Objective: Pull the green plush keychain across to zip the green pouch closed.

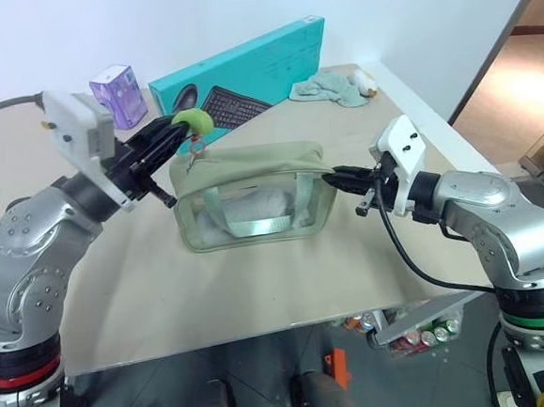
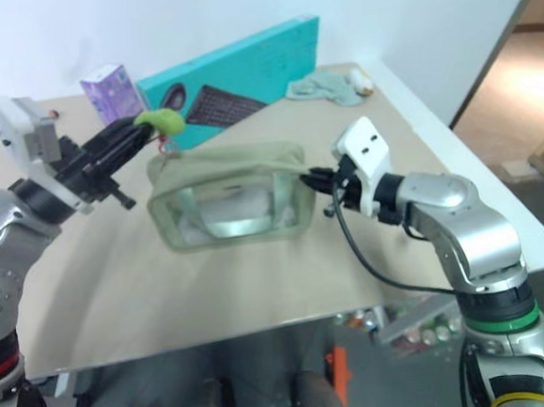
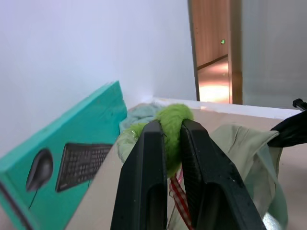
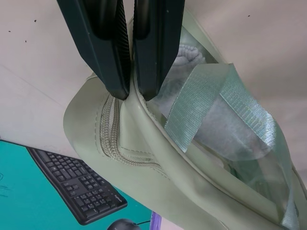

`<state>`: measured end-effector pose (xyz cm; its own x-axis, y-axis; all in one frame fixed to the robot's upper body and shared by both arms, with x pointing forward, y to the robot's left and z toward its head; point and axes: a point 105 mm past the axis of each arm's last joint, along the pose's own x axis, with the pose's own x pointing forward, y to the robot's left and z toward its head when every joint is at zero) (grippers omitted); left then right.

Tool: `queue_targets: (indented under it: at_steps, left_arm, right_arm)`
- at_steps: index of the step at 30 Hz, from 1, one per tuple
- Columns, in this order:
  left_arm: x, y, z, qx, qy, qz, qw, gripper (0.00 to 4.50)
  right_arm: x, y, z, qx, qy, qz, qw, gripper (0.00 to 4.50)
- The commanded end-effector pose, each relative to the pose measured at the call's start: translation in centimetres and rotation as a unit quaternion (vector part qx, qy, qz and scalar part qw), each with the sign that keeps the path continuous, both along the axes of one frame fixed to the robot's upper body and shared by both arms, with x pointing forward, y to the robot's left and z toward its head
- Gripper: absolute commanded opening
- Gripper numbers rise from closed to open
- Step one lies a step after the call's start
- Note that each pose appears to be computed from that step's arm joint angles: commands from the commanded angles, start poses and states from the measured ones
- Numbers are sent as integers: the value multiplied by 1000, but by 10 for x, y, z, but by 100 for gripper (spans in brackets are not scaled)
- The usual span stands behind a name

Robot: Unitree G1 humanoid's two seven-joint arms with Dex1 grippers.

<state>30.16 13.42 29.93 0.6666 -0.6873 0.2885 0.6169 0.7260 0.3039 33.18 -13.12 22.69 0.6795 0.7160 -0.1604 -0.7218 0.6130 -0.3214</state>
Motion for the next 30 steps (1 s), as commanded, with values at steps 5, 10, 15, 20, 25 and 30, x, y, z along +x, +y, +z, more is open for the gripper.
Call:
queue_targets:
  at_steps: [5, 10, 15, 20, 25, 30]
  left_arm:
    - [3, -16, 15, 52, -52, -5, 997, 54]
    - [5, -32, 8, 105, -70, -34, 991, 54]
    - [8, -44, 22, 107, -95, -47, 989, 54]
    - [13, -51, 12, 193, -115, -54, 973, 54]
    - [16, -60, 14, 234, -144, -62, 959, 54]
    - [10, -80, 18, 207, -149, -103, 961, 54]
  right_arm:
    - [0, 0, 12, -4, -23, 4, 1000, 0]
    - [0, 0, 12, -5, -25, 5, 1000, 0]
    - [1, -1, 13, -6, -28, 5, 1000, 0]
    - [1, -1, 14, -5, -29, 3, 1000, 0]
    - [2, -1, 15, -4, -32, 3, 999, 0]
    - [3, 0, 16, -3, -32, 2, 999, 0]
